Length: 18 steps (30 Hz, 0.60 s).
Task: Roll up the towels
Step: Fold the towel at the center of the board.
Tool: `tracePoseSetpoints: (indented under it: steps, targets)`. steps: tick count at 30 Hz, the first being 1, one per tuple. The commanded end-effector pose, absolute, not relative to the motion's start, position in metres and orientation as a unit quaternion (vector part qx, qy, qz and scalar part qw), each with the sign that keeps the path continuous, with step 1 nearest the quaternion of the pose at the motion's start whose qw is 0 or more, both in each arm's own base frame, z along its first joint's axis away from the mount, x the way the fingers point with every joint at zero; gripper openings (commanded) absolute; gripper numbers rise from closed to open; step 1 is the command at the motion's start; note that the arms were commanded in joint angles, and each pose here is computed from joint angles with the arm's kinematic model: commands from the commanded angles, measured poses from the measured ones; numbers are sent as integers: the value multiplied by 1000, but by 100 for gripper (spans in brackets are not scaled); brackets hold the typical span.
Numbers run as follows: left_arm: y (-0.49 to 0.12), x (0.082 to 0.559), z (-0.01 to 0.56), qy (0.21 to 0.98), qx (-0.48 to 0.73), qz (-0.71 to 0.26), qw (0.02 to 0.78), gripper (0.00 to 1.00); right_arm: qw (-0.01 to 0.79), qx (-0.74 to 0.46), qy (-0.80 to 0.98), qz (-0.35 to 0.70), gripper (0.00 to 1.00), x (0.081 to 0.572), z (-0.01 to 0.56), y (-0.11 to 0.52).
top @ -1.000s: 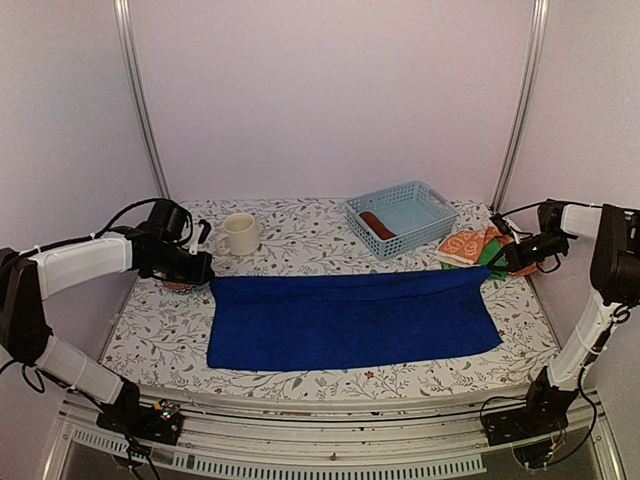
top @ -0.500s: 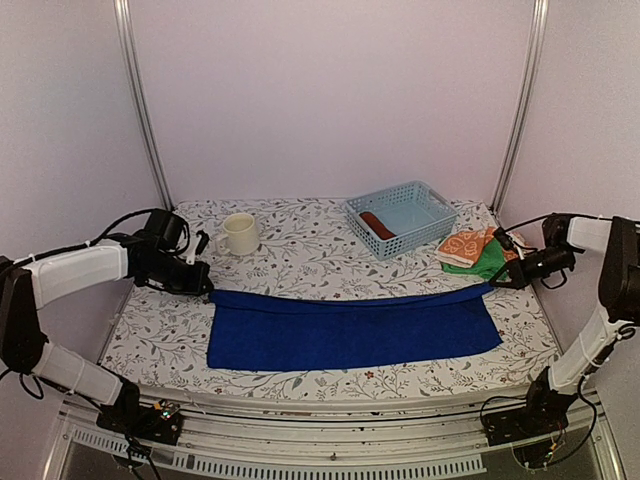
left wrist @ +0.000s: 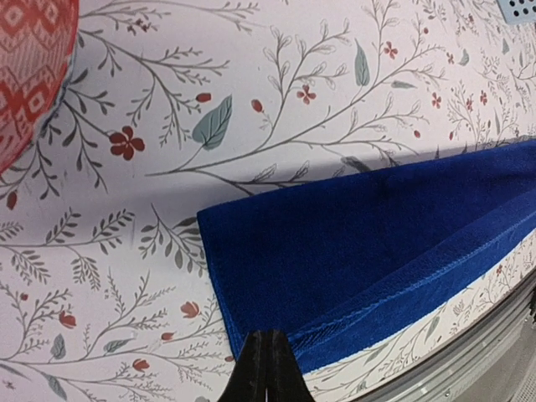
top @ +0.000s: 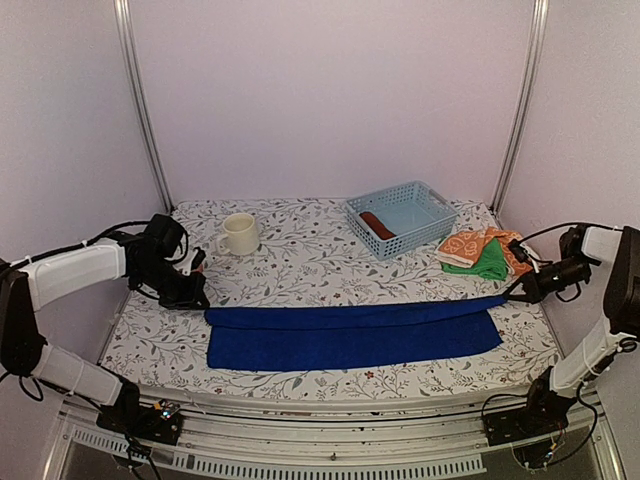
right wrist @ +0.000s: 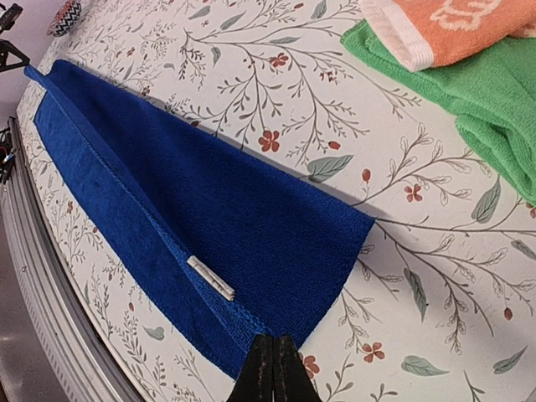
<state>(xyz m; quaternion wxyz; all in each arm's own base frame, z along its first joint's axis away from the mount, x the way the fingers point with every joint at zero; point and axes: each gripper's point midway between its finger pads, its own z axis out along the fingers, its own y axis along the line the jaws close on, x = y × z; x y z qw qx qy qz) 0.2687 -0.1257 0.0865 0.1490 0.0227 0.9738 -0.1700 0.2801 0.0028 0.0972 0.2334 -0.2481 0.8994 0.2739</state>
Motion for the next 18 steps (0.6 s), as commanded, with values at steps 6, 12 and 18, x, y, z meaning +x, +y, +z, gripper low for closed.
tracePoseSetpoints:
  steps: [6,12,18]
  targets:
    - [-114,241,87,984,-8,-152,96,0,225,-298,883,284,3,248,89,14]
    - [-108,240,81,987,-12,-135,89,0,208,-311,883,284,4,237,76,15]
    - [-107,228,75,989,-13,-134,67,0,183,-327,887,271,4,222,59,13]
